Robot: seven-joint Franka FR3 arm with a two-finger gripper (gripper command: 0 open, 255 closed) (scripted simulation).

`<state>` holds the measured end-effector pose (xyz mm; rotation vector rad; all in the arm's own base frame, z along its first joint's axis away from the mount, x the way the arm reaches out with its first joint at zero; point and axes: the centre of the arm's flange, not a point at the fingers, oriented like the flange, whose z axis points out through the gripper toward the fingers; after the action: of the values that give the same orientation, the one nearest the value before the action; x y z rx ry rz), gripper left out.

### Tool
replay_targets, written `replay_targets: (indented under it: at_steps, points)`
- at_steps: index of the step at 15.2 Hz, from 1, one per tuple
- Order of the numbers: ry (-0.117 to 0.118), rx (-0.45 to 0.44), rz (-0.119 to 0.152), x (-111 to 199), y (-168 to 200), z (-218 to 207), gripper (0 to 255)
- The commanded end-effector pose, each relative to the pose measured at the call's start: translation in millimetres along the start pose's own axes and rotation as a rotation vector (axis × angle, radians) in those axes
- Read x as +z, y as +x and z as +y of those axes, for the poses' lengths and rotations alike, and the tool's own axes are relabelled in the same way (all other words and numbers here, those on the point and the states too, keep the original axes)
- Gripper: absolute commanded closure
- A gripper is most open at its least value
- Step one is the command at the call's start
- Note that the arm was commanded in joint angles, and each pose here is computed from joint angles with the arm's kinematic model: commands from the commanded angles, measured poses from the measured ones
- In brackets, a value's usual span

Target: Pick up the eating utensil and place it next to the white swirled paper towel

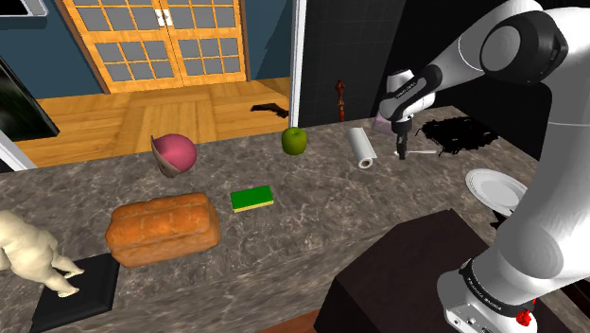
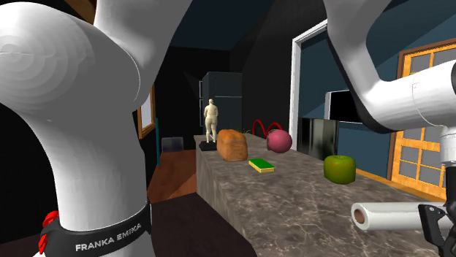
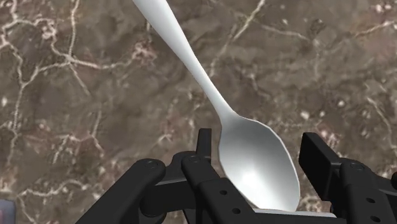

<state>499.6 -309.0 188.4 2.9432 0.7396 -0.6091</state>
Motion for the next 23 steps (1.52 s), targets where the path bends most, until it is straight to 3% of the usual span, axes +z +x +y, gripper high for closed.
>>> replay_targets:
  at_steps: [1,9,10,15,19,23]
  points:
    - [0.0,0.0,0.0,9,3,0,255]
    - [0.0,0.0,0.0,9,3,1,255]
    - [0.0,0.0,0.0,9,3,1,0]
    - [0.0,0.0,0.0,9,3,1,0]
    - [0.0,0.0,0.0,-41,3,1,0]
    - [0.0,0.0,0.0,-41,3,1,0]
